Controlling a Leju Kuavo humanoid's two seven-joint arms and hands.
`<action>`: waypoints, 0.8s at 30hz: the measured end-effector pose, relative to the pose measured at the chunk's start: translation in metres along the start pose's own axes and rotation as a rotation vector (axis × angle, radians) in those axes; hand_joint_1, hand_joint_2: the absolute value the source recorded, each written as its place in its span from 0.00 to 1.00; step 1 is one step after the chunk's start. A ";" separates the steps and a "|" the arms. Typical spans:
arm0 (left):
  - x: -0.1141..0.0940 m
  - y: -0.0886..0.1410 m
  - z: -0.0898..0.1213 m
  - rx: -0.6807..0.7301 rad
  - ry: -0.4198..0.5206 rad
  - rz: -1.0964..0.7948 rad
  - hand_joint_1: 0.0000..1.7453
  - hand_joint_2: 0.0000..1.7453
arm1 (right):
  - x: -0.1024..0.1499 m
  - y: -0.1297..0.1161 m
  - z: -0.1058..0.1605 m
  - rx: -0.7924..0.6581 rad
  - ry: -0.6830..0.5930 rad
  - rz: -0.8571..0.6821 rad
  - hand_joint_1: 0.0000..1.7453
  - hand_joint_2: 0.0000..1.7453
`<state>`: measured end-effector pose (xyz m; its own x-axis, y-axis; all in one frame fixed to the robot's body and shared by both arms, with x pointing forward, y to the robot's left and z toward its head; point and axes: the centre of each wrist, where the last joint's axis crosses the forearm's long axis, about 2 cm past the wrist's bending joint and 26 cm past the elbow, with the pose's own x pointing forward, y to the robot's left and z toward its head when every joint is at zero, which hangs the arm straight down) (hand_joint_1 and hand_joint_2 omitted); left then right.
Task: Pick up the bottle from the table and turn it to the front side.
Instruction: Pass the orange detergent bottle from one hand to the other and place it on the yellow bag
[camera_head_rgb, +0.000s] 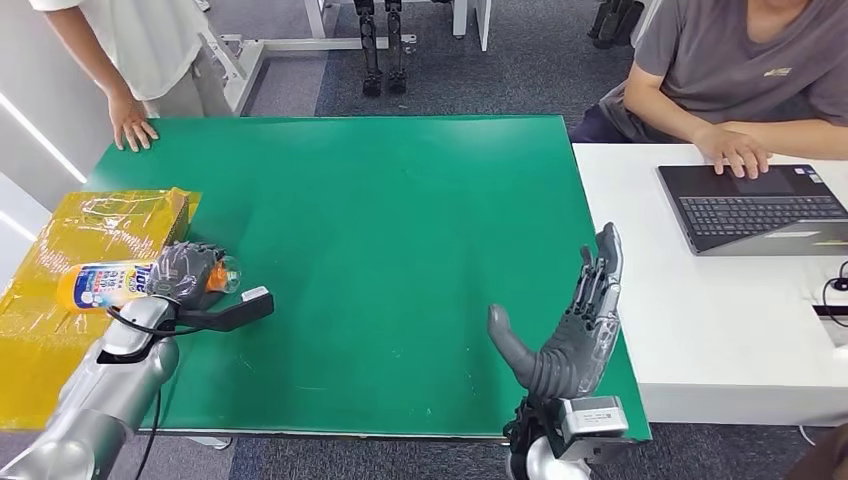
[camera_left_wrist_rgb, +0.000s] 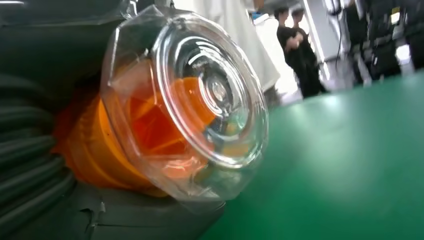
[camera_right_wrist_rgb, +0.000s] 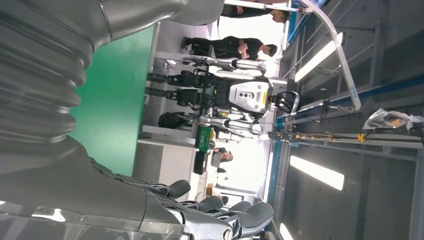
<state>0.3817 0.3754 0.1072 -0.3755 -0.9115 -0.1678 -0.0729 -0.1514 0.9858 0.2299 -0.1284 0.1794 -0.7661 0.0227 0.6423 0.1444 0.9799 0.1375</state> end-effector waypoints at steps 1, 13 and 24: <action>-0.005 -0.003 0.002 -0.028 0.008 -0.002 1.00 1.00 | 0.000 -0.001 0.001 0.000 0.002 -0.001 0.00 1.00; -0.029 -0.018 0.018 -0.195 0.059 -0.030 1.00 1.00 | 0.002 -0.003 0.002 0.010 0.004 -0.010 0.00 1.00; -0.025 -0.022 0.019 -0.189 0.000 -0.038 1.00 1.00 | 0.001 -0.003 0.004 0.028 0.007 -0.019 0.00 1.00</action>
<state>0.3750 0.4084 0.0896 -0.3758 -0.9037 -0.2050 0.0880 -0.2551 0.9629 0.2259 -0.1309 0.1767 -0.7643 0.0023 0.6448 0.1116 0.9854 0.1287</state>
